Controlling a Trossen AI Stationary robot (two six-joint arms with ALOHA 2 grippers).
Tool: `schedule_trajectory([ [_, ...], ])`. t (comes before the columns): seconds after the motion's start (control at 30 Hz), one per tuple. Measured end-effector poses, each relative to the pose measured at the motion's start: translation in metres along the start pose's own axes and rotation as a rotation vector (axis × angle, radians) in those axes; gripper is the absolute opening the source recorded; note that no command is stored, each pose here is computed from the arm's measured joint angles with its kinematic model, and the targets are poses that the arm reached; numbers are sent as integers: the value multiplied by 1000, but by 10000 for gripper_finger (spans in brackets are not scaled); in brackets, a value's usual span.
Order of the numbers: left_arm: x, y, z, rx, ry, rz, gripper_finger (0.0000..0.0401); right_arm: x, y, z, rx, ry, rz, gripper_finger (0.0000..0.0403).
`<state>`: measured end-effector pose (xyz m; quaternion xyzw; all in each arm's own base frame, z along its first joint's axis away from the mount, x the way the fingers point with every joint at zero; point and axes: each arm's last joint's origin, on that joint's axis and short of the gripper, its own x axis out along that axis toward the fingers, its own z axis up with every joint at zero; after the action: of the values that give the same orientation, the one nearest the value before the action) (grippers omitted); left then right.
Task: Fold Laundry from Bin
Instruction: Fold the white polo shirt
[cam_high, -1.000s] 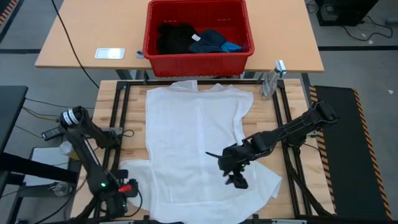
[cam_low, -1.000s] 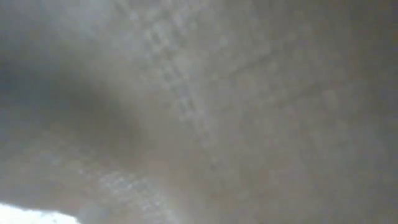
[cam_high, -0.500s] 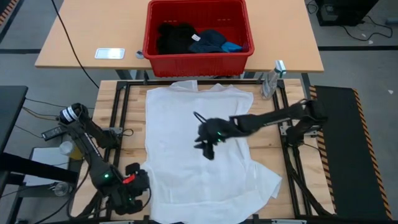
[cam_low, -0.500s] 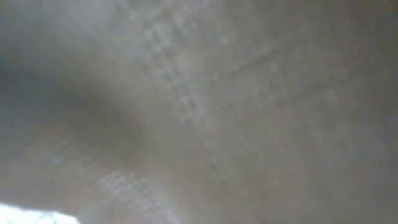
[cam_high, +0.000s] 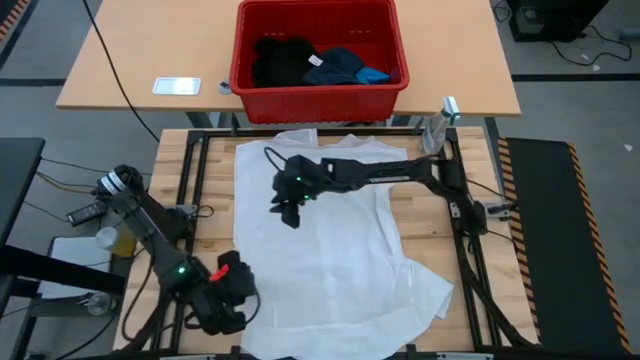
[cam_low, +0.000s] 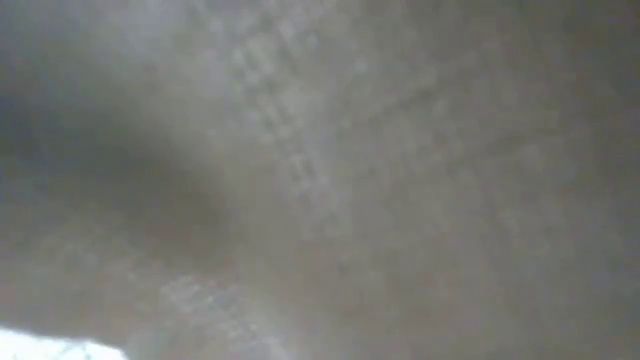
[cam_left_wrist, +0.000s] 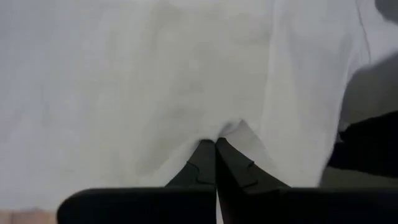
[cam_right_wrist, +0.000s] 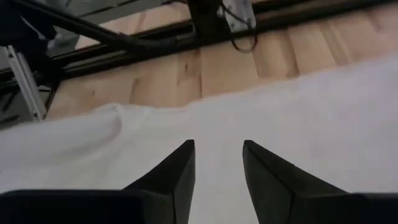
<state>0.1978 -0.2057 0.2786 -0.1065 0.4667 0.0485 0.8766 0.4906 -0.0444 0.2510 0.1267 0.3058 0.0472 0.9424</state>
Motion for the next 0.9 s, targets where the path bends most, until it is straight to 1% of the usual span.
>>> schedule_trajectory([
  [0.07,3,2,8,11,-21,-8,0,7,-1,3,-45,-8,1,140],
  [0.17,7,6,18,21,-66,2,0,20,-13,6,-42,-21,-48,140],
  [0.27,12,12,29,34,-118,35,0,34,-31,6,-7,-7,-59,140],
  [0.37,19,16,40,57,-171,29,0,41,-48,2,64,43,-55,140],
  [0.43,23,18,44,85,-200,21,0,41,-57,1,106,73,-16,140],
  [0.53,33,20,50,108,-235,16,0,36,-67,0,165,103,90,140],
  [0.57,37,21,52,119,-241,21,0,35,-69,-2,179,122,105,140],
  [0.63,49,22,54,156,-237,34,0,28,-71,-5,214,179,79,140],
  [0.7,59,21,59,170,-246,29,0,17,-71,-3,222,215,44,139],
  [0.8,71,17,64,194,-260,-8,0,-14,-61,8,225,259,57,139],
  [0.87,76,14,66,207,-281,-35,0,-35,-52,12,241,310,38,139],
  [0.9,78,12,68,210,-293,-50,0,-43,-48,11,241,343,11,139],
])
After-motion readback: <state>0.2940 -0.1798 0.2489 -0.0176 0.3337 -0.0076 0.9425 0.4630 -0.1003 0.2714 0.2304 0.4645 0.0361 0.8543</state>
